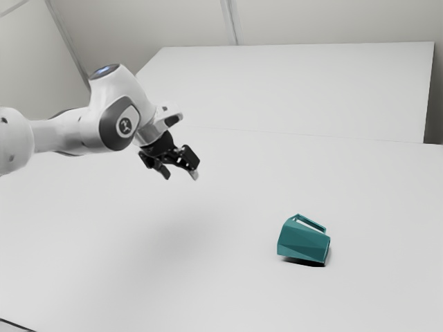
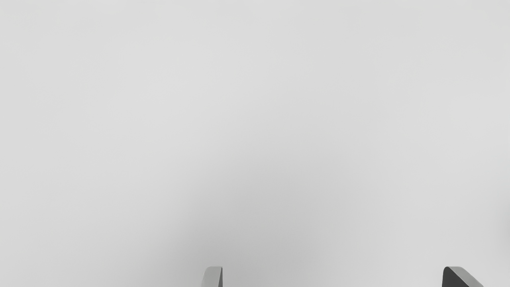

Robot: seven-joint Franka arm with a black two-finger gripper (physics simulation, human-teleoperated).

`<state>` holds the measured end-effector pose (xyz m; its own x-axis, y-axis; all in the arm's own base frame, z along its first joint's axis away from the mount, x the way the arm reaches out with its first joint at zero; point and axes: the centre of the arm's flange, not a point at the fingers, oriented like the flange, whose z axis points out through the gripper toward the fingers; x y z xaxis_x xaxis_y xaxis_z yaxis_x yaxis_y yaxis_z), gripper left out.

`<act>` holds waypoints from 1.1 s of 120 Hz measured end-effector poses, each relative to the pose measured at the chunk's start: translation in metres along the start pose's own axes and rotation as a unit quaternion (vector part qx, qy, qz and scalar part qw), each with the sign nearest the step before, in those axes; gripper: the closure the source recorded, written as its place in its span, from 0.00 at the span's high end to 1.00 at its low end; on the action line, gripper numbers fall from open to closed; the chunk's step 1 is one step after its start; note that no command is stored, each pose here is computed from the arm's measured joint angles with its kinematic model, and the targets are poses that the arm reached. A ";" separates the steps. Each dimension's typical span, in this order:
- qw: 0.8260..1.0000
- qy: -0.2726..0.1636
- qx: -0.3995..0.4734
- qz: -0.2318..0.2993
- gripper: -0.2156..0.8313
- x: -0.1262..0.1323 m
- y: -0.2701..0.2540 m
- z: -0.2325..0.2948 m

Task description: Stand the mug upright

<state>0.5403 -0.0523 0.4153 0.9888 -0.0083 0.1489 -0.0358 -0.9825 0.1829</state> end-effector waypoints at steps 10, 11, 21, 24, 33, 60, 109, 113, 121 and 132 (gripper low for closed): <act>1.000 0.020 -0.016 -0.009 0.79 0.001 0.014 0.016; 1.000 0.022 -0.017 -0.010 0.79 0.001 0.015 0.017; 0.999 0.038 -0.034 -0.016 0.79 0.000 0.031 0.023; 0.998 0.042 -0.038 -0.018 0.79 0.000 0.036 0.024; 0.997 0.045 -0.052 -0.023 0.79 -0.004 0.050 0.031; 0.997 0.013 -0.082 -0.001 0.79 -0.034 0.094 0.052; 0.993 -0.015 -0.105 0.059 0.79 -0.067 0.171 0.090; 0.993 -0.011 -0.106 0.059 0.79 -0.067 0.173 0.091; 0.993 -0.002 -0.108 0.055 0.79 -0.065 0.173 0.092; 0.993 0.011 -0.110 0.044 0.79 -0.061 0.170 0.094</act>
<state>0.4875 -0.2361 0.3454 0.9773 -0.0859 0.1935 -0.1546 -0.9139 0.3754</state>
